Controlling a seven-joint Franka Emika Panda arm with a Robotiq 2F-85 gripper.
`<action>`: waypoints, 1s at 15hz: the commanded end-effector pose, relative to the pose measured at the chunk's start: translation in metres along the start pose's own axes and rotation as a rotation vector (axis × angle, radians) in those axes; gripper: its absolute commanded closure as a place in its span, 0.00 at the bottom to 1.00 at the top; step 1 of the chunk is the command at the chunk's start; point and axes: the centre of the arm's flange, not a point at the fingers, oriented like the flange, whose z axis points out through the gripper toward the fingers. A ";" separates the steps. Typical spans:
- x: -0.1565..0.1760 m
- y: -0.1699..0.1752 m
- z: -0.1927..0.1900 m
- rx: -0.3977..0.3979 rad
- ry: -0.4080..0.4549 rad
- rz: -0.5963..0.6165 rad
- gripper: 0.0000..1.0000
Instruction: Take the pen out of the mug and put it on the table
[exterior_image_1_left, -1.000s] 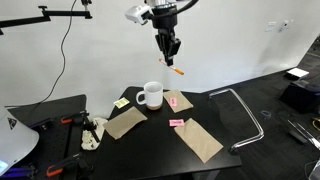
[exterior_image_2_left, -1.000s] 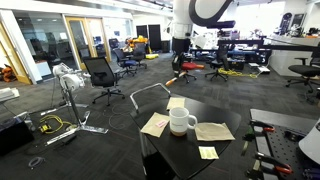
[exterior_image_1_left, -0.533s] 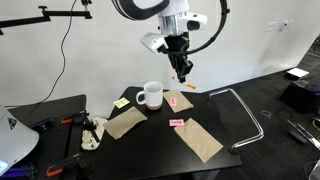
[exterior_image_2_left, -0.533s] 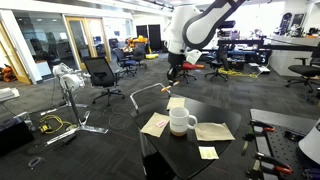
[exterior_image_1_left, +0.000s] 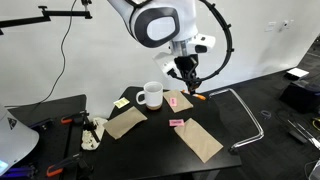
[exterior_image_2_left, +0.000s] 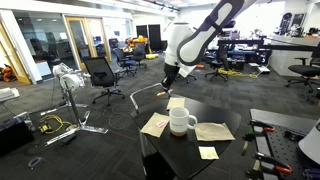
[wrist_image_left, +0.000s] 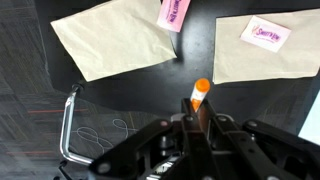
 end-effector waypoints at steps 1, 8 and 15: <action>0.005 0.002 0.017 0.005 0.021 0.054 0.97; -0.013 0.006 0.050 0.041 -0.004 0.086 0.97; -0.026 0.005 0.076 0.088 -0.012 0.139 0.97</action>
